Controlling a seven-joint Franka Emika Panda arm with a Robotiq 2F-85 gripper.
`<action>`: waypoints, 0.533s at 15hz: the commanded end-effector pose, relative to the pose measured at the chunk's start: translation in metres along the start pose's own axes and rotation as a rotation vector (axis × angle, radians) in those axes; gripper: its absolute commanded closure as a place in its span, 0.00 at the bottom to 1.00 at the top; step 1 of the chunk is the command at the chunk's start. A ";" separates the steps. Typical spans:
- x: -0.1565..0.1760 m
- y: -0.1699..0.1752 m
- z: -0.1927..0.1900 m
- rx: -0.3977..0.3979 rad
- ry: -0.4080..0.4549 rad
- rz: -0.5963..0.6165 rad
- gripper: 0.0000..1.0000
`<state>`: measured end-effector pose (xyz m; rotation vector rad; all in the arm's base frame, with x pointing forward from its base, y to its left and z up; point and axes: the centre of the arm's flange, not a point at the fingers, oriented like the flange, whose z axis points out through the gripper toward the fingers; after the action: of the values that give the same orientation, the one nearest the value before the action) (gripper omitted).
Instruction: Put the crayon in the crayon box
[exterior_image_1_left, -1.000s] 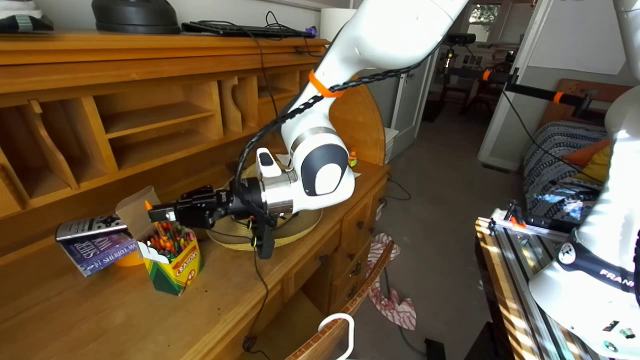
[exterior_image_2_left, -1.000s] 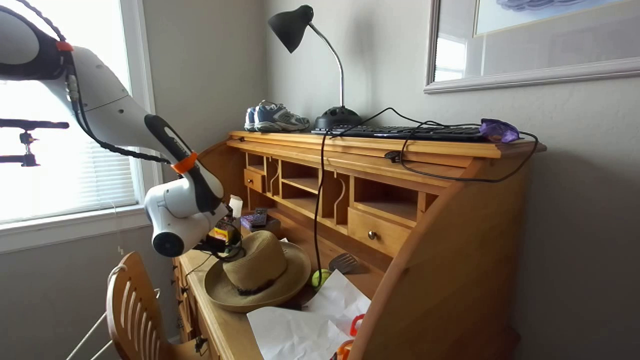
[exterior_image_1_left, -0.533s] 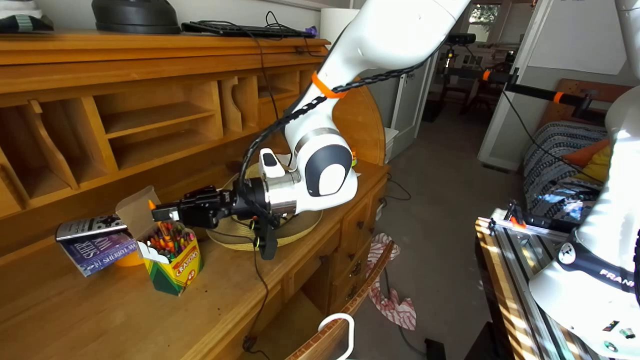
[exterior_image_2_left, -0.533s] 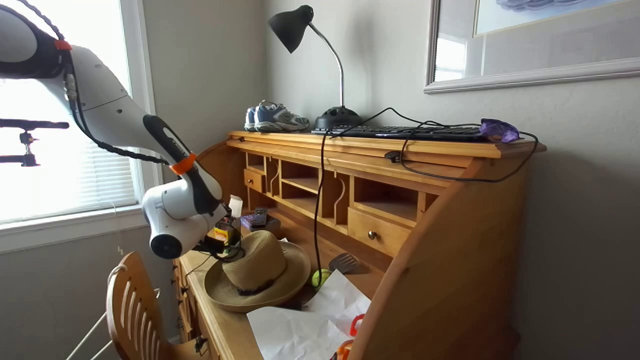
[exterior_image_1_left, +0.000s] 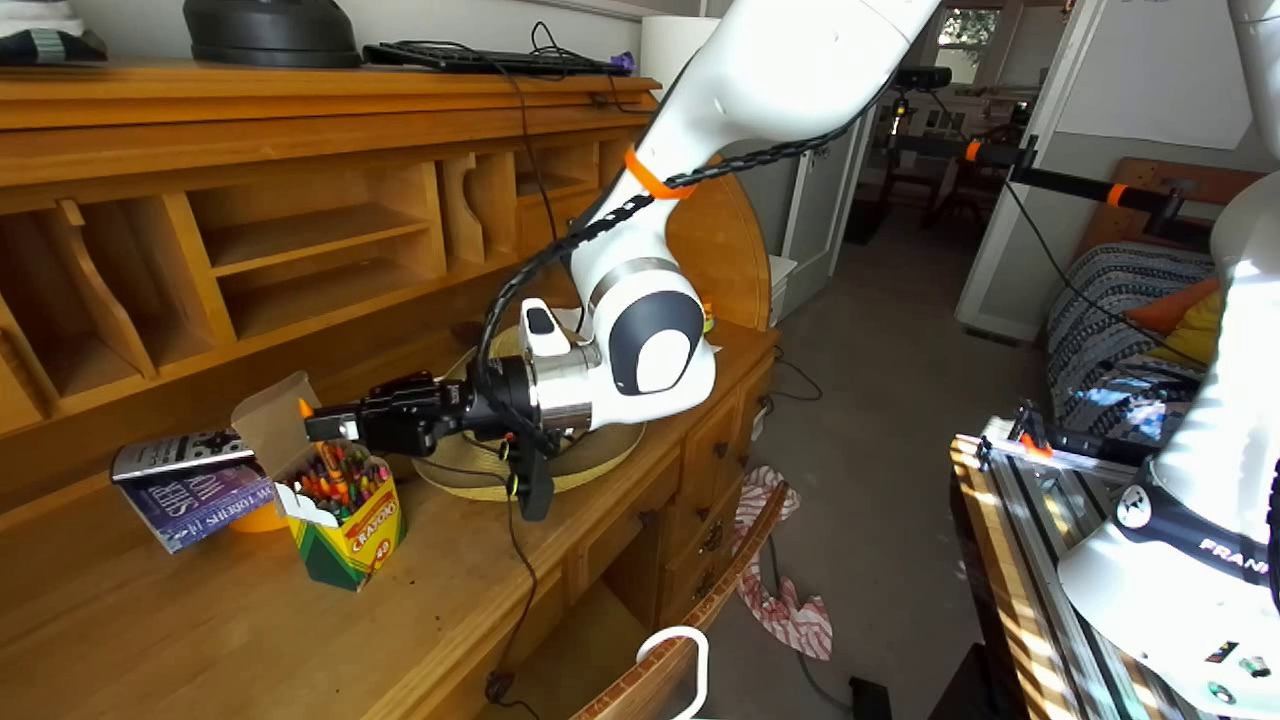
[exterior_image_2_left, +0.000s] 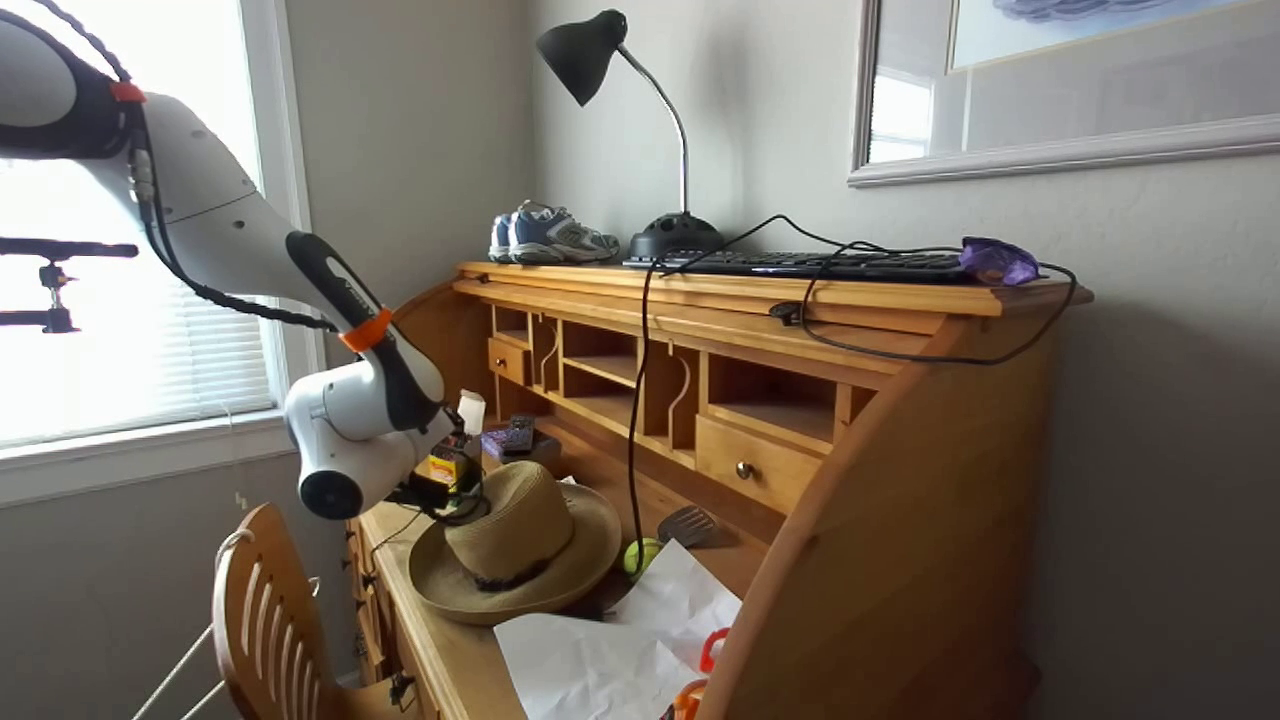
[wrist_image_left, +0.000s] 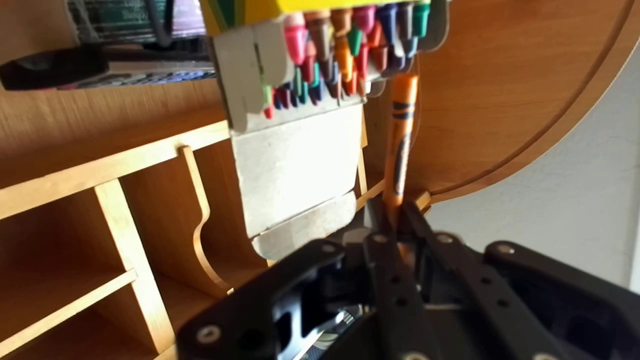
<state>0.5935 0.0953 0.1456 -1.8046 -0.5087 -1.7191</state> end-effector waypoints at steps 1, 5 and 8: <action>-0.019 0.002 0.003 -0.026 -0.005 0.004 0.97; -0.022 0.004 0.007 -0.027 -0.007 0.005 0.97; -0.023 0.006 0.009 -0.028 -0.007 0.001 0.97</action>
<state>0.5979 0.0968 0.1402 -1.8039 -0.5110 -1.7182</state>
